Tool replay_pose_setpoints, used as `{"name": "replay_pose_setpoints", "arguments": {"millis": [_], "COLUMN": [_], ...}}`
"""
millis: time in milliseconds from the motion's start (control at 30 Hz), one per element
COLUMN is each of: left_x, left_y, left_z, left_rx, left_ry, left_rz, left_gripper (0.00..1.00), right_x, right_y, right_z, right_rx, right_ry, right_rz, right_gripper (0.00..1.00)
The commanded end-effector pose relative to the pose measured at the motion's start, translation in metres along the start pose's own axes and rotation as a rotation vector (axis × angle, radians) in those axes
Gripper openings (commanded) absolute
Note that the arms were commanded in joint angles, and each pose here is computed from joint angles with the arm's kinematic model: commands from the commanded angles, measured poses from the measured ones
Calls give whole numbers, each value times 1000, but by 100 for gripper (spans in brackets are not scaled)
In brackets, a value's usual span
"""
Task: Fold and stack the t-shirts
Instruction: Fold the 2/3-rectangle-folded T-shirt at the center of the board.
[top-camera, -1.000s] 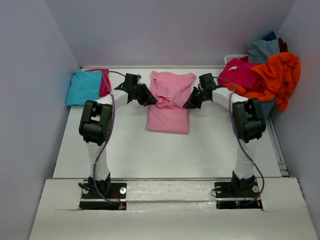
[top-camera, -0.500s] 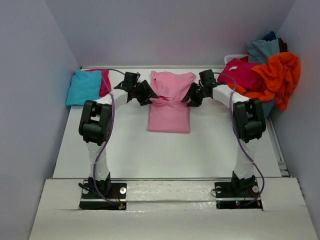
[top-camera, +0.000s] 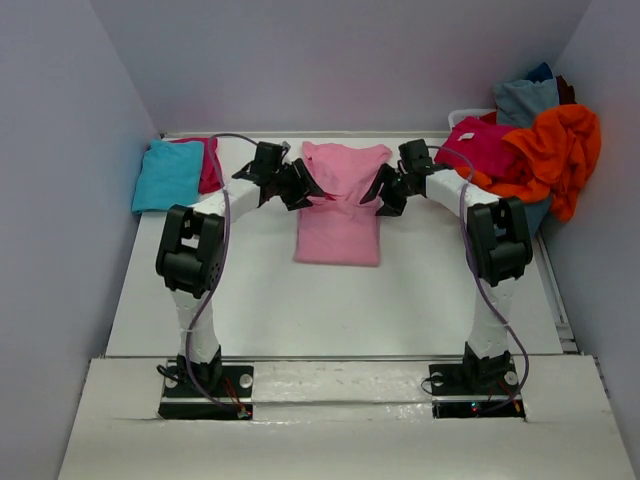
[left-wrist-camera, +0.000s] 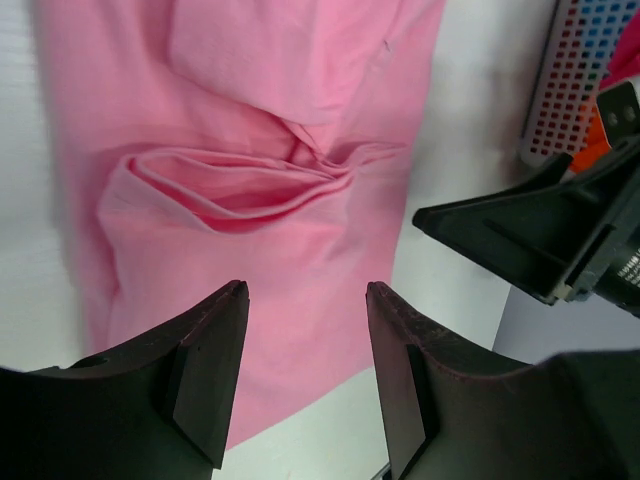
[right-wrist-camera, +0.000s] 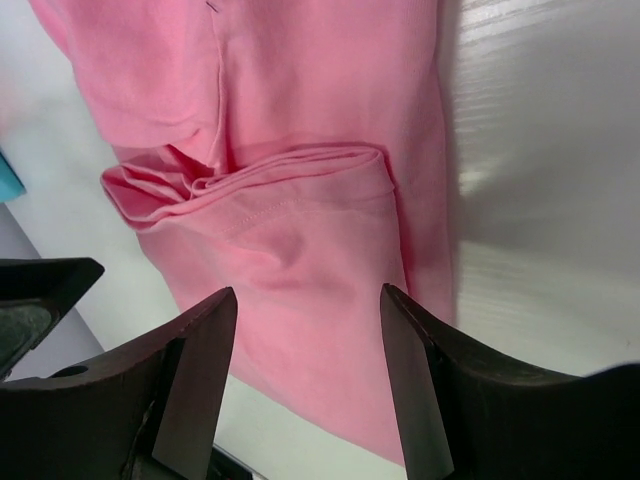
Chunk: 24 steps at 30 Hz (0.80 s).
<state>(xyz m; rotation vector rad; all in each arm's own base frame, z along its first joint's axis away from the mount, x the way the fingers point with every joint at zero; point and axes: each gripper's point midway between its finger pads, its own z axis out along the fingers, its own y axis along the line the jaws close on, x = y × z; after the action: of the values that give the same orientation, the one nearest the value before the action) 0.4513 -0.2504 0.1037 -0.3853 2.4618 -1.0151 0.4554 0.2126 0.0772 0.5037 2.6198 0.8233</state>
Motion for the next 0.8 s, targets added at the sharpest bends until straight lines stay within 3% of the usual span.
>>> {"name": "replay_pose_setpoints", "arguments": {"millis": [0,300,767], "left_x": [8,34,7], "left_y": [-48,-41,-26], "left_z": [-15,32,56], "left_rx": [96,142,60], "left_ry": [-6,124,76], "left_rz": [97,77,112], "left_gripper": [61,59,58], "right_x": [-1,11,6], "right_y": [19,20,0], "right_z": [-19,-1,22], "right_rx": [-82,-147,-72], "right_ry": [-5,75,79], "right_rz": [-5,-5,-22], "right_gripper": [64,60,59]}}
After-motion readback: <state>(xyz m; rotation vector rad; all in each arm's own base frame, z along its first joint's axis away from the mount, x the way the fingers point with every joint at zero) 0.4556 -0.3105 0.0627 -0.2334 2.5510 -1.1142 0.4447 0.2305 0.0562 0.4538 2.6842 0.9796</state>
